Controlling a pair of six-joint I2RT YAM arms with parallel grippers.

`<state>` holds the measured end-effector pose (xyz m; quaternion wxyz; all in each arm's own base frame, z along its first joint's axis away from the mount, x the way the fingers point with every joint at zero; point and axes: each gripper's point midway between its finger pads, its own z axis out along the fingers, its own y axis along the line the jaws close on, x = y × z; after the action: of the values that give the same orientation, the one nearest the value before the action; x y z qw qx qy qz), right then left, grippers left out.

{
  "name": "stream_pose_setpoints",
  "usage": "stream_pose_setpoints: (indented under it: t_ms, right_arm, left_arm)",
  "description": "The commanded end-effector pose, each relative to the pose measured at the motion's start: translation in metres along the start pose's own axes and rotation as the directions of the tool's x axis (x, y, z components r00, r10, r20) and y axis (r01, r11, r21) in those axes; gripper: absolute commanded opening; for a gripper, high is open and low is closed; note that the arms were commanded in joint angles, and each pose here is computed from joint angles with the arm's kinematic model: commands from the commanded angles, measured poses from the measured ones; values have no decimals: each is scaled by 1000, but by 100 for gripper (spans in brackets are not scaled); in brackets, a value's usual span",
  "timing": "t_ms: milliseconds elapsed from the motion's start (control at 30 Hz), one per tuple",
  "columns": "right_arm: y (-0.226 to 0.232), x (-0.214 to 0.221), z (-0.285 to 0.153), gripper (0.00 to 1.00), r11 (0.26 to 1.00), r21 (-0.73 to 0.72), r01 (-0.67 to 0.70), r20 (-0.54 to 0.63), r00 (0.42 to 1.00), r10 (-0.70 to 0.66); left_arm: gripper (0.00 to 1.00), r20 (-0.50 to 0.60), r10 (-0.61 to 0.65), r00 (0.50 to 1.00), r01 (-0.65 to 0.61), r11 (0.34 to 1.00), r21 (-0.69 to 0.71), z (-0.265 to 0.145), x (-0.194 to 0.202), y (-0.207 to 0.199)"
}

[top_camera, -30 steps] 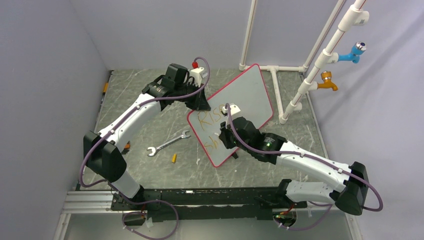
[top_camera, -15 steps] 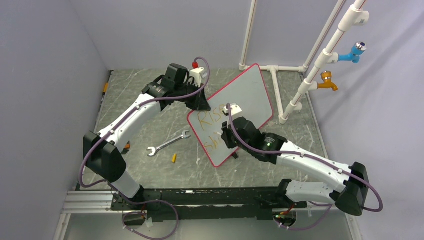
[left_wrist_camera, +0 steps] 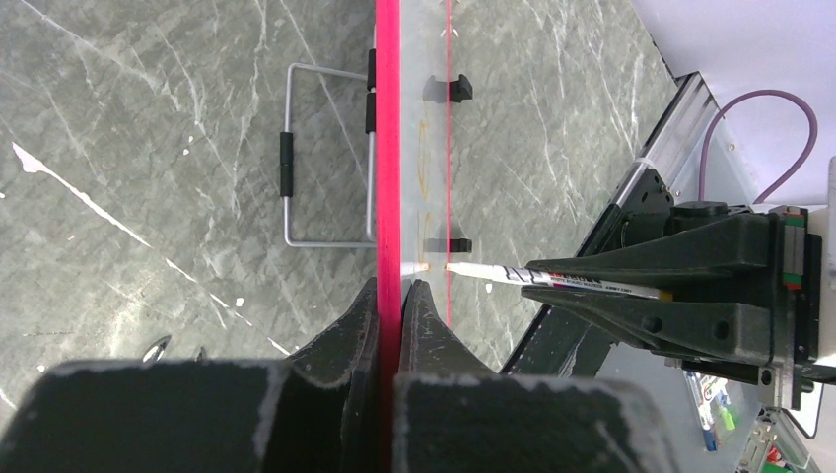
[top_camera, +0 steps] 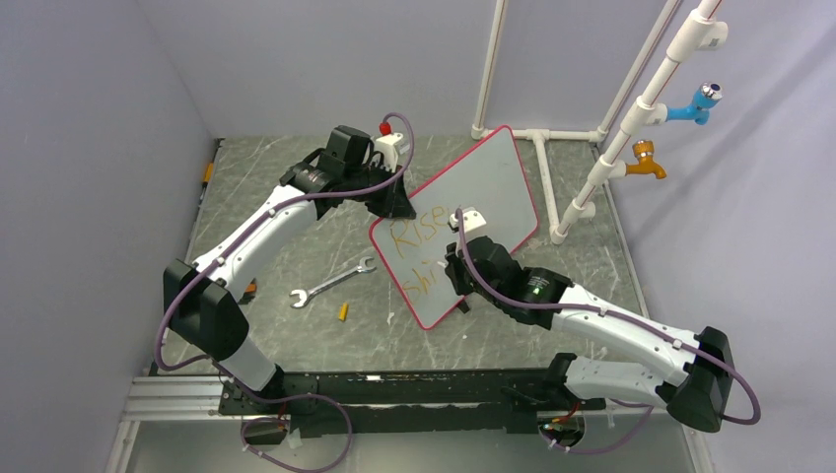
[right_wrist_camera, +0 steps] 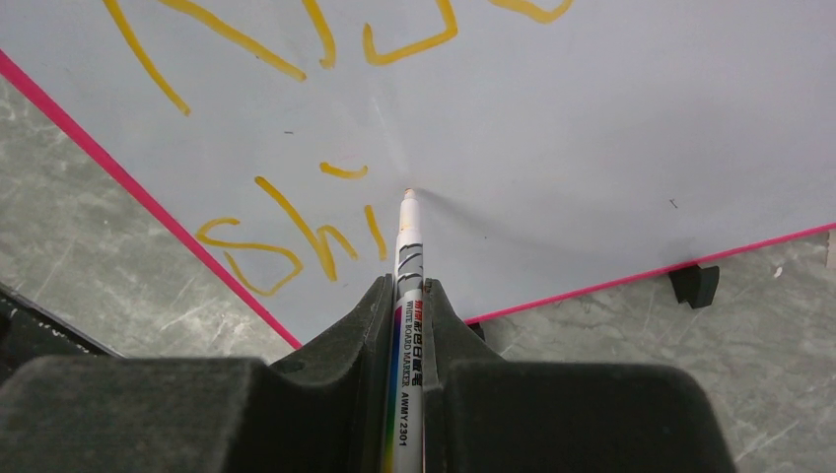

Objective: Write a sentence on the whiteboard

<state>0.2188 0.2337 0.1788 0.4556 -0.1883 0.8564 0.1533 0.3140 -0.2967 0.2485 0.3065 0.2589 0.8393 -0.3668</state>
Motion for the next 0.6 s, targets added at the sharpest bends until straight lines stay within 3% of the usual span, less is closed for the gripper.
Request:
stream_pose_setpoints:
  t_ms: [0,567]
  right_arm:
    - [-2,-9,-3,0,1000,1,-28,45,999,28]
    - [8,-17,-1,0,999,-41,-27,54,998,29]
  left_arm:
    - [0,39,187,981,-174,958,-228,-16,-15,43]
    - [0,36,186,982,-173,957,-231,-16,-14,45]
